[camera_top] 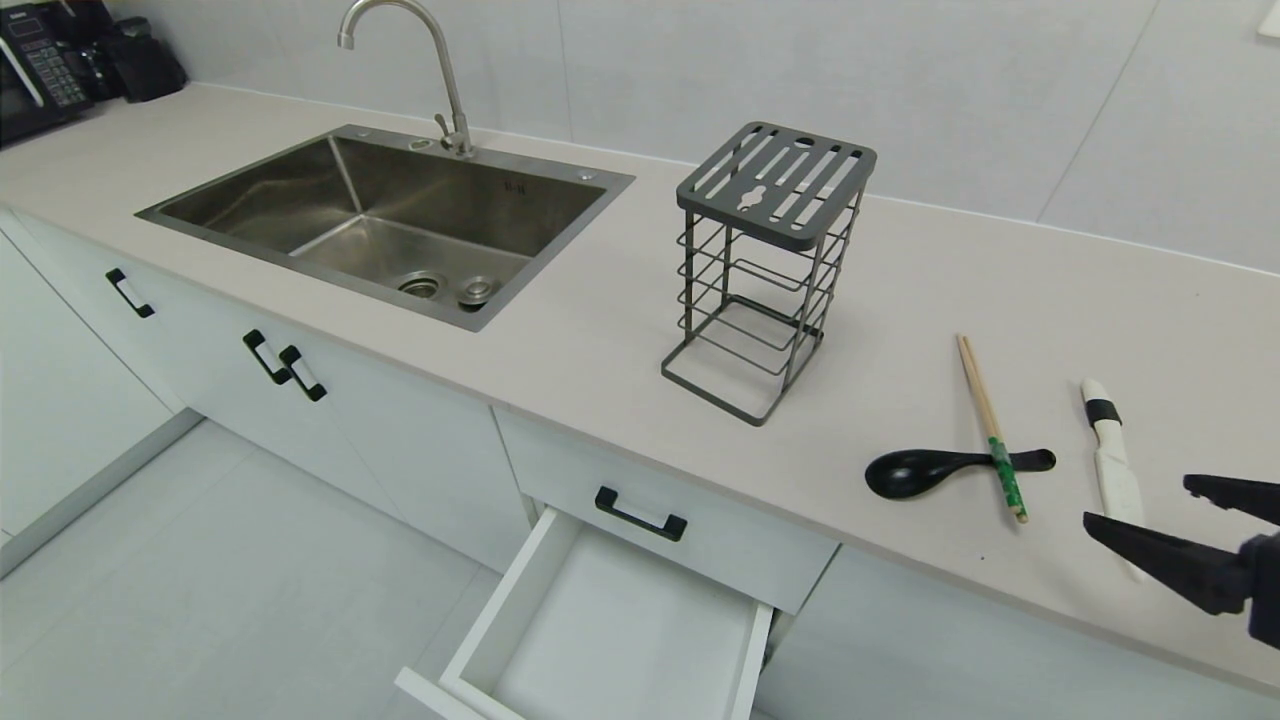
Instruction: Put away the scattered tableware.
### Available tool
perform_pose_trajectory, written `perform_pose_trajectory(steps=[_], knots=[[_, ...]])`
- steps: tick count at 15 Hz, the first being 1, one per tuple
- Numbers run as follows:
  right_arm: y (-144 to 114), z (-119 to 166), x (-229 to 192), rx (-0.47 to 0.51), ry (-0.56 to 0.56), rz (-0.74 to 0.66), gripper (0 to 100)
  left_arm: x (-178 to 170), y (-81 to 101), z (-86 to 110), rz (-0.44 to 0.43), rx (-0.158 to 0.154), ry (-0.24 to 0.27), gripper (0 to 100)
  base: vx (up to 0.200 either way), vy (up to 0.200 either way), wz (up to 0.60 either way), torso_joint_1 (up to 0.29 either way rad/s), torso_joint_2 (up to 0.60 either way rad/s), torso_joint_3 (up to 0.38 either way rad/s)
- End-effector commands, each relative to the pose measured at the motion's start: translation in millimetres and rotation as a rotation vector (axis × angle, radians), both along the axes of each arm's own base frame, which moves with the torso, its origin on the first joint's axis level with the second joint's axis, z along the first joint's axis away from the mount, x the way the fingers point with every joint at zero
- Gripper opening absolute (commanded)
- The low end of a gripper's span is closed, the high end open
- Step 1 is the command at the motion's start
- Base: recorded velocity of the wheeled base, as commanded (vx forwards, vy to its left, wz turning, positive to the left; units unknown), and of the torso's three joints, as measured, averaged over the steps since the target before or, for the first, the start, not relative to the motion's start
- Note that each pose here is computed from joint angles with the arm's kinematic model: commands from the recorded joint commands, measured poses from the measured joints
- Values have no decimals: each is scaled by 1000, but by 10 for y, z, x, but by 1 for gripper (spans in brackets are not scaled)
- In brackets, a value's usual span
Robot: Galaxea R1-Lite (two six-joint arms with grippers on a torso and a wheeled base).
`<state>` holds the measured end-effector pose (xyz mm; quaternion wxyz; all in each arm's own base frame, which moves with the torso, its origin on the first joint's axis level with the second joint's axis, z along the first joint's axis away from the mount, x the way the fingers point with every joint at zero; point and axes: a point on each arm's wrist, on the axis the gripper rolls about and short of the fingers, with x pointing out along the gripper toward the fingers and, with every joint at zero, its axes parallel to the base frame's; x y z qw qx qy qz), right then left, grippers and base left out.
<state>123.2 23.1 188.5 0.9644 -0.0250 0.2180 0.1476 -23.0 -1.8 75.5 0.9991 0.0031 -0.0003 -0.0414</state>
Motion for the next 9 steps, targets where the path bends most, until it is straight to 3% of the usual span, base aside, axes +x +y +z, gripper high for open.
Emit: perform_pose_trajectory(steps=[1,6,9], knots=[[45,-97,218,-13,89,3,100,2,0,-2,0,0,2,100,0,0,0,0,0,0],[130,-159,372,-5,150,24,100,0,0,2,0,0,0,100,0,0,0,0,0,0],[246,-185,518,46,210,-45,100,2,0,-2,0,0,2,100,0,0,0,0,0,0]])
